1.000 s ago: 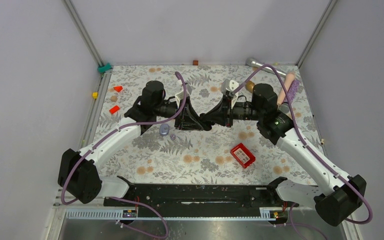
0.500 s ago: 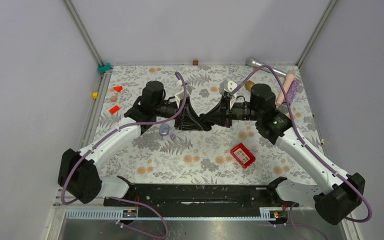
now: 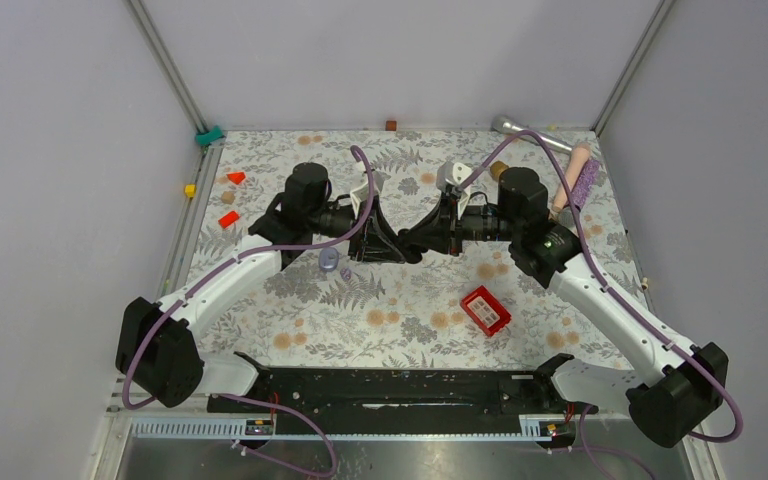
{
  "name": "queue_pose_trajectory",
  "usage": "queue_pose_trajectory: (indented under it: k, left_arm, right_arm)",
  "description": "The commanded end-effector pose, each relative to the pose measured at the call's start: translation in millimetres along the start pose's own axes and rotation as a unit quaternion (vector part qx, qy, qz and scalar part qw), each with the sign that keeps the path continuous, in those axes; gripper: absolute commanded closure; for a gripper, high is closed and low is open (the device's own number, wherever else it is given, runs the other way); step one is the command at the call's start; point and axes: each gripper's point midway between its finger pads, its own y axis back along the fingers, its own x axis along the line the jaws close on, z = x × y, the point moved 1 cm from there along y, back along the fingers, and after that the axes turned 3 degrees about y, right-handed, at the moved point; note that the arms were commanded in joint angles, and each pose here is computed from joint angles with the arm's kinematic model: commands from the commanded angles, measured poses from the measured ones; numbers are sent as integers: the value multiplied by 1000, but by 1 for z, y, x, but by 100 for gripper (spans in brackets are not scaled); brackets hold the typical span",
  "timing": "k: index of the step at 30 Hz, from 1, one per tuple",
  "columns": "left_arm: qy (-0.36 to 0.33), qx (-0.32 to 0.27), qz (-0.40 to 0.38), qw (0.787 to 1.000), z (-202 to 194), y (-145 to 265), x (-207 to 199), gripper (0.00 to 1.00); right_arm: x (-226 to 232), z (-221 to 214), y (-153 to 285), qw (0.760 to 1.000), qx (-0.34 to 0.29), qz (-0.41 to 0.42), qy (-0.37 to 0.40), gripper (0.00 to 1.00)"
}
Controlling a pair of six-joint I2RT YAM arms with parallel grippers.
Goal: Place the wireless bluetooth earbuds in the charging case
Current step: Adjust the left earbud in the left side groove of the charging case.
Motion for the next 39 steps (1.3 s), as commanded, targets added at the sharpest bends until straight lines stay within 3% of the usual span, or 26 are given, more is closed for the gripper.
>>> queue_pose_trajectory:
  k: [1,25,39]
  left_arm:
    - [-46,-8,-10,999,13,2,-11,100]
    - [-80,4,-6,997,11,7,-16,100]
    - [-91,9,-14,996,9,9,-21,100]
  right_arm:
    - [15,3,-5,999,-8,41,4,84]
    - [26,0,-2,998,3,67,-3,85]
    - [13,19,-4,999,-36,20,-24,86]
